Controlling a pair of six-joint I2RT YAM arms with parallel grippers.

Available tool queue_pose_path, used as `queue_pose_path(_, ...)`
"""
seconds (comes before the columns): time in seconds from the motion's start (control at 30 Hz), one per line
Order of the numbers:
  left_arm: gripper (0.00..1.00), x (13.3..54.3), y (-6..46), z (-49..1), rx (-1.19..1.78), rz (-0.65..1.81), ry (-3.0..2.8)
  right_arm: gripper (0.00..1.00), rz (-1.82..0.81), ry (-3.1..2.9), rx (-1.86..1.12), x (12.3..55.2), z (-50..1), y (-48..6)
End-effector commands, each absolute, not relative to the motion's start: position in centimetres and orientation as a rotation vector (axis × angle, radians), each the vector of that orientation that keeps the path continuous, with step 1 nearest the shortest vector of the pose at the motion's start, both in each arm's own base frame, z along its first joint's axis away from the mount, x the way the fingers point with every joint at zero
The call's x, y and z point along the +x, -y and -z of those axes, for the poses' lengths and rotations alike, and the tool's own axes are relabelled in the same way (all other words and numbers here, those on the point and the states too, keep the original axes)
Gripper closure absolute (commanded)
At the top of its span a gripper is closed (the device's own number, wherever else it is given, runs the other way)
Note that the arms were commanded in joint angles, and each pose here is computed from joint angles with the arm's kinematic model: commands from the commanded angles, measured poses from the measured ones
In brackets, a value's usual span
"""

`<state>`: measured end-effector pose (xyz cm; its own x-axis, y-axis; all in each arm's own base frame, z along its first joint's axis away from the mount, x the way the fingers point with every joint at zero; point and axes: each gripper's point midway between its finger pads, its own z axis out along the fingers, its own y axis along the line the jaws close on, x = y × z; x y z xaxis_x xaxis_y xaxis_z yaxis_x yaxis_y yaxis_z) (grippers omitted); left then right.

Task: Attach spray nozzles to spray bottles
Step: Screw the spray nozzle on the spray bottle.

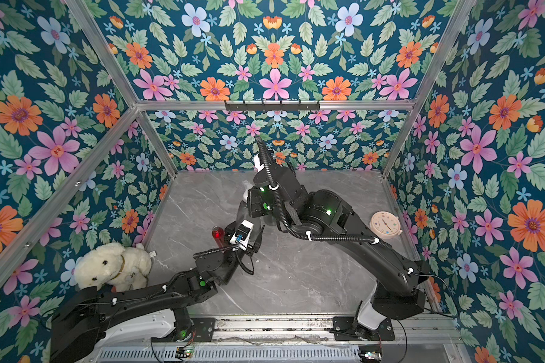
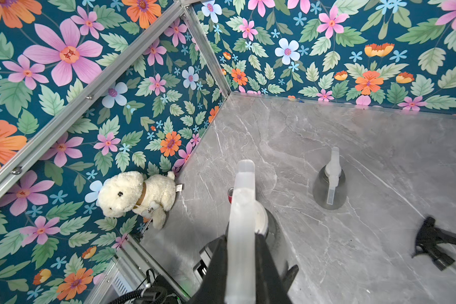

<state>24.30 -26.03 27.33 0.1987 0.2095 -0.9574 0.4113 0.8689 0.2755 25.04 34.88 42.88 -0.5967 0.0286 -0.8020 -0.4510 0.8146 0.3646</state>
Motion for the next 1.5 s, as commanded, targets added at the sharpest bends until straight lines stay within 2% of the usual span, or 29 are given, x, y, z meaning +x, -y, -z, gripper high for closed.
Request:
queue_pose_path(0.0, 1.00, 22.1, 27.9, -32.7, 0.610, 0.197, -1.126, 1.00, -0.801, -2.308, -0.404, 22.0, -39.1, -36.8)
queue_pose_path(0.13, 1.00, 22.2, 27.8, -32.5, 0.601, 0.194, -1.139, 0.99, -0.785, -2.288, -0.386, 22.3, -39.8, -36.4)
queue_pose_path(0.27, 1.00, 22.6, 27.9, -32.3, 0.586, 0.197, -1.173, 0.84, -0.781, -2.258, -0.406, 22.4, -40.5, -36.4)
queue_pose_path(0.83, 1.00, 23.2, 28.4, -31.6, 0.591, 0.211, -1.232, 0.57, -0.731, -2.127, -0.408, 23.2, -44.0, -35.0)
queue_pose_path(1.13, 1.00, 23.2, 28.3, -31.3, 0.602, 0.256, -1.255, 0.41, -0.714, -2.005, -0.409, 23.0, -47.5, -32.6)
queue_pose_path(1.47, 1.00, 22.9, 27.6, -31.9, 0.621, 0.364, -1.245, 0.39, -0.844, -1.903, -0.541, 20.0, -49.1, -31.8)
